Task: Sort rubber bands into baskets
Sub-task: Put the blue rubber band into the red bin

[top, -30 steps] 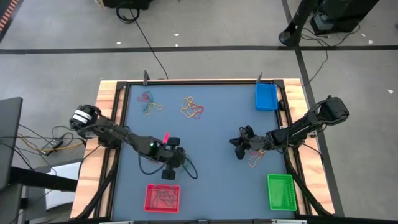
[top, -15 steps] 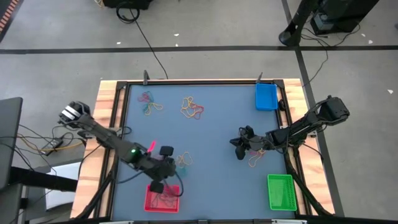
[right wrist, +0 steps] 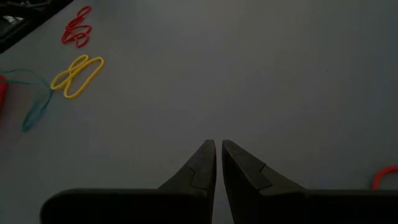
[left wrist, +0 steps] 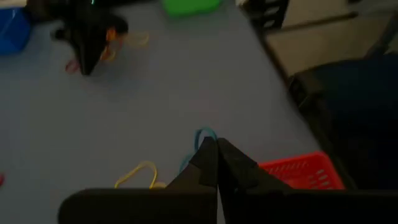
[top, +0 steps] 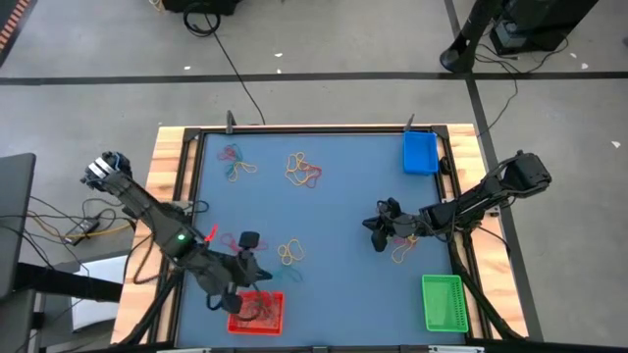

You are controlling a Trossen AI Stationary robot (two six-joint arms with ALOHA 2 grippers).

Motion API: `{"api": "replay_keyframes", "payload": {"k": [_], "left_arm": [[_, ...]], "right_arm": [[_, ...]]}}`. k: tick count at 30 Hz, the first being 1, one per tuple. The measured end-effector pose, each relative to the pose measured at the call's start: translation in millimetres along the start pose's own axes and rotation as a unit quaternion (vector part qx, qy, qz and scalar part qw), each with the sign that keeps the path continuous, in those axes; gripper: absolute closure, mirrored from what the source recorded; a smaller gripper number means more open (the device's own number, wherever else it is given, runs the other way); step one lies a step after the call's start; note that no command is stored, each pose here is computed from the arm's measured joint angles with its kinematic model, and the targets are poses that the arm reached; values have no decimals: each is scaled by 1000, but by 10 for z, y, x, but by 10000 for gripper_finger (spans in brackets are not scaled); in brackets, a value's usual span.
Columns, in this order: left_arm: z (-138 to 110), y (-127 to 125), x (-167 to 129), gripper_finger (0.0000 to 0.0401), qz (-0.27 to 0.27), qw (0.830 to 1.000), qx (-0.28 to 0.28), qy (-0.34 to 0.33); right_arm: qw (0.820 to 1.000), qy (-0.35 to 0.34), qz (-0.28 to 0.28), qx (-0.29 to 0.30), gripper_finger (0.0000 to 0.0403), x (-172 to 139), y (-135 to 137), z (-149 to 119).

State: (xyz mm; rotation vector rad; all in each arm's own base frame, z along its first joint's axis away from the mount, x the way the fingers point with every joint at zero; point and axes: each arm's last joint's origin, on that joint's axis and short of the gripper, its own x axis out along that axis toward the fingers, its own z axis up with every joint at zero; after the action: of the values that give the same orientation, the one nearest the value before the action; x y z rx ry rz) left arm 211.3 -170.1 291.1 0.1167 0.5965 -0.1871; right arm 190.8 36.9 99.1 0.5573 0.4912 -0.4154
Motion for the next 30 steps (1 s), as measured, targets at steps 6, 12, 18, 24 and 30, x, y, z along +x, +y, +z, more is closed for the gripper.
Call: {"api": "replay_keyframes", "payload": {"k": [6,12,18,24,30], "left_arm": [[47,-78,-192,400,-37,999,-3,-35],[111,-146,-318,400,-66,995,-16,-77],[80,-237,-370,400,-110,991,-23,-67],[-18,-296,-336,400,-146,988,-48,-28],[-173,-301,-261,398,-154,983,-98,9]], "right_arm": [[1000,0,-1,0,362,0,-1,0],[1000,-1,-1,0,362,0,-1,0],[1000,-1,0,0,362,0,0,1],[1000,-1,0,-1,362,0,0,1],[1000,-1,0,0,362,0,0,1]]}}
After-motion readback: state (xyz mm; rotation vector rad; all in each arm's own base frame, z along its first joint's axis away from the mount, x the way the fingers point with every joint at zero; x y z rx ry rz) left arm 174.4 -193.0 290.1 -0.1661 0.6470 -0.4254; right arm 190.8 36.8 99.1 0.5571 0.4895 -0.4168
